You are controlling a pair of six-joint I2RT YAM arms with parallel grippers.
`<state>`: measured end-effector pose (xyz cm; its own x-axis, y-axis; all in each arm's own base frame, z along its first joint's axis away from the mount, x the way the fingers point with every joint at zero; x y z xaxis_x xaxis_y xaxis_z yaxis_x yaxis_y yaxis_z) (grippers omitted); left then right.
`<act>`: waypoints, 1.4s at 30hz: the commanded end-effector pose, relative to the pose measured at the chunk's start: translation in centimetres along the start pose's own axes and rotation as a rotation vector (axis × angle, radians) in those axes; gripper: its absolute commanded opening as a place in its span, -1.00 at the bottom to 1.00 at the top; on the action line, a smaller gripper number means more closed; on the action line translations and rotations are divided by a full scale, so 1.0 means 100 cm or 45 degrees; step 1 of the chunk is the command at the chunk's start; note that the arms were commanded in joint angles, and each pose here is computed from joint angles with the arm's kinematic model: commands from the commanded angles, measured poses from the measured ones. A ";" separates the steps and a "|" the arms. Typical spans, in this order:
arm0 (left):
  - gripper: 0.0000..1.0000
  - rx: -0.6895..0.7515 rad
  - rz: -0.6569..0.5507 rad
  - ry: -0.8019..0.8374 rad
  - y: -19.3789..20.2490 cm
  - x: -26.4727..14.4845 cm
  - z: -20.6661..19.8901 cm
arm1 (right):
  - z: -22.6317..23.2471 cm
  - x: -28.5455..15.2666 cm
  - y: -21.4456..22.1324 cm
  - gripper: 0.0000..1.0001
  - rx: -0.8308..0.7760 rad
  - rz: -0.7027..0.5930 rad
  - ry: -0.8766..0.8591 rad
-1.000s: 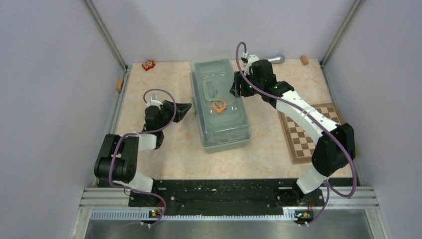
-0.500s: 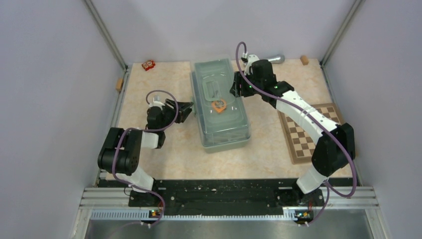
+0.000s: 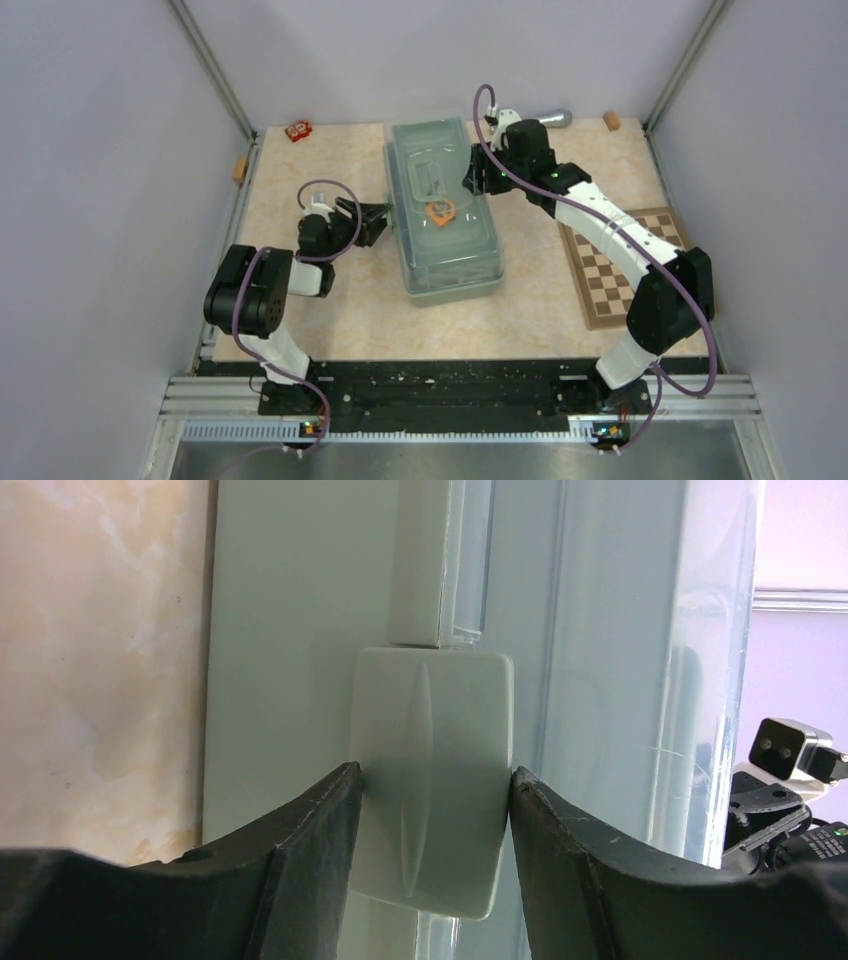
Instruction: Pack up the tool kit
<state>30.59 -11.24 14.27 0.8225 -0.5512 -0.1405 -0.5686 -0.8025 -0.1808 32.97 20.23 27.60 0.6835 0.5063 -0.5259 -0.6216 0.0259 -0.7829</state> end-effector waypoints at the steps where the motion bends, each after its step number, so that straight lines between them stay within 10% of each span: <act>1: 0.20 -0.022 0.114 0.036 0.012 0.007 0.002 | 0.000 -0.006 0.010 0.05 -0.044 0.060 0.035; 23: 0.51 -0.105 0.143 0.143 0.018 0.011 0.011 | 0.005 -0.003 0.012 0.00 -0.059 0.062 0.010; 42: 0.39 -0.150 0.122 0.296 0.021 0.006 -0.002 | 0.012 -0.003 0.011 -0.01 -0.079 0.057 -0.006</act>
<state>31.42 -11.73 12.92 0.8266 -0.5625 -0.0211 -0.5628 -0.8261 -0.0286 32.85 20.39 27.67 0.6934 0.4938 -0.5247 -0.6104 0.0157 -0.7919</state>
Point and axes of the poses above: each gripper's point midway between its finger pads, its own x axis out along the fingers, its own z axis along the line the jaws close on, y = z × x, the point moved 10 cm from there along -x, back along the fingers, and after that the axes turned 5 degrees about x, right-handed, at the moved point
